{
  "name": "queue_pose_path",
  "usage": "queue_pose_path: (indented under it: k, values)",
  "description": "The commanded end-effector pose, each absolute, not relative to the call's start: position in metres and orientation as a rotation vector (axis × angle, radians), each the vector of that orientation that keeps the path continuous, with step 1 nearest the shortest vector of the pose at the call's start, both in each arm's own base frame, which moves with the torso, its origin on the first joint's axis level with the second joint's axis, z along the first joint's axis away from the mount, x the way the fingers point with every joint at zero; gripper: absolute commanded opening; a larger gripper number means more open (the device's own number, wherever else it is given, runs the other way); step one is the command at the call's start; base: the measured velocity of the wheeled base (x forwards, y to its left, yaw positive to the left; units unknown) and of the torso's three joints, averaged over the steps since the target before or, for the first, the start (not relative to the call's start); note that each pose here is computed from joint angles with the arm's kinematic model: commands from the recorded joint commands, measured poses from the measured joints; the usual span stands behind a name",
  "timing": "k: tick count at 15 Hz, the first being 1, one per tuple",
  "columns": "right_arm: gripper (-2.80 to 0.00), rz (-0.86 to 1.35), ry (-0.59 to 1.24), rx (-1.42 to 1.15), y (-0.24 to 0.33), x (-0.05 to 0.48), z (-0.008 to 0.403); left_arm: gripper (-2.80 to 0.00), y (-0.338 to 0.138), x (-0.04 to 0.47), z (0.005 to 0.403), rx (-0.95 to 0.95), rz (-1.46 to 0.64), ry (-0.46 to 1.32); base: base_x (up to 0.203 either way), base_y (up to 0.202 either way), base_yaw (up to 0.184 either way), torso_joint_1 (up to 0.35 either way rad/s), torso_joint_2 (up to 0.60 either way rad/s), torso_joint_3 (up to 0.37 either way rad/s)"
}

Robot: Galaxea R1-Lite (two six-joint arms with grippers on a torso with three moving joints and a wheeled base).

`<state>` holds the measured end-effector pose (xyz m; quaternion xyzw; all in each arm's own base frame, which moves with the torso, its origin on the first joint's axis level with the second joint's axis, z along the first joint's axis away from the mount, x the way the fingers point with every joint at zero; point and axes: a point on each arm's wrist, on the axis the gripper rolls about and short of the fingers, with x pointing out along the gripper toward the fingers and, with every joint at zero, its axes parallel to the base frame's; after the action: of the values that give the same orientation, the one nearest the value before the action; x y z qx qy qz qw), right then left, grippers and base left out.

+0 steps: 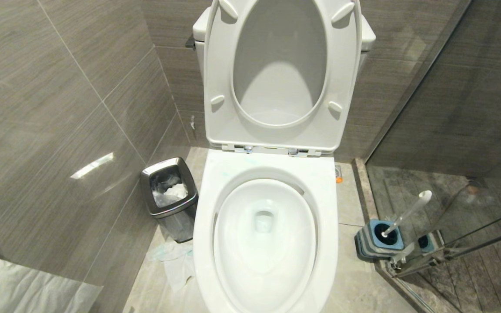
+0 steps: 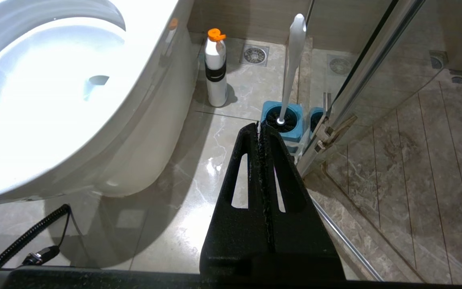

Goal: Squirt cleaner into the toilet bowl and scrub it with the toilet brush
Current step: Pour in the cleaning agent

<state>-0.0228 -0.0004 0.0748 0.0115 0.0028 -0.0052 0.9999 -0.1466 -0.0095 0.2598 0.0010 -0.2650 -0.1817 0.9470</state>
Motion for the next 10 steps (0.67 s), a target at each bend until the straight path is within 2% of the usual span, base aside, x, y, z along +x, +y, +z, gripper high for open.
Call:
queue_pose_path:
  k: [1, 5, 10]
  values:
    - [-2.80, -0.011, 0.008, 0.023, 0.000, -0.023, 0.074, -2.80, -0.009, -0.150, 0.237, 0.006, -0.373, -0.550, 0.000, 0.000, 0.000, 0.000, 0.00, 0.000]
    - [-2.80, -0.011, 0.008, 0.023, 0.000, -0.023, 0.074, -2.80, -0.009, -0.142, 0.232, 0.031, -0.364, -0.565, 0.000, 0.000, 0.000, 0.000, 0.00, 0.000]
    - [-2.80, -0.011, 0.008, 0.023, 0.000, -0.023, 0.074, -2.80, -0.008, -0.103, 0.205, 0.136, -0.311, -0.483, 0.000, 0.000, 0.000, 0.000, 0.00, 0.000]
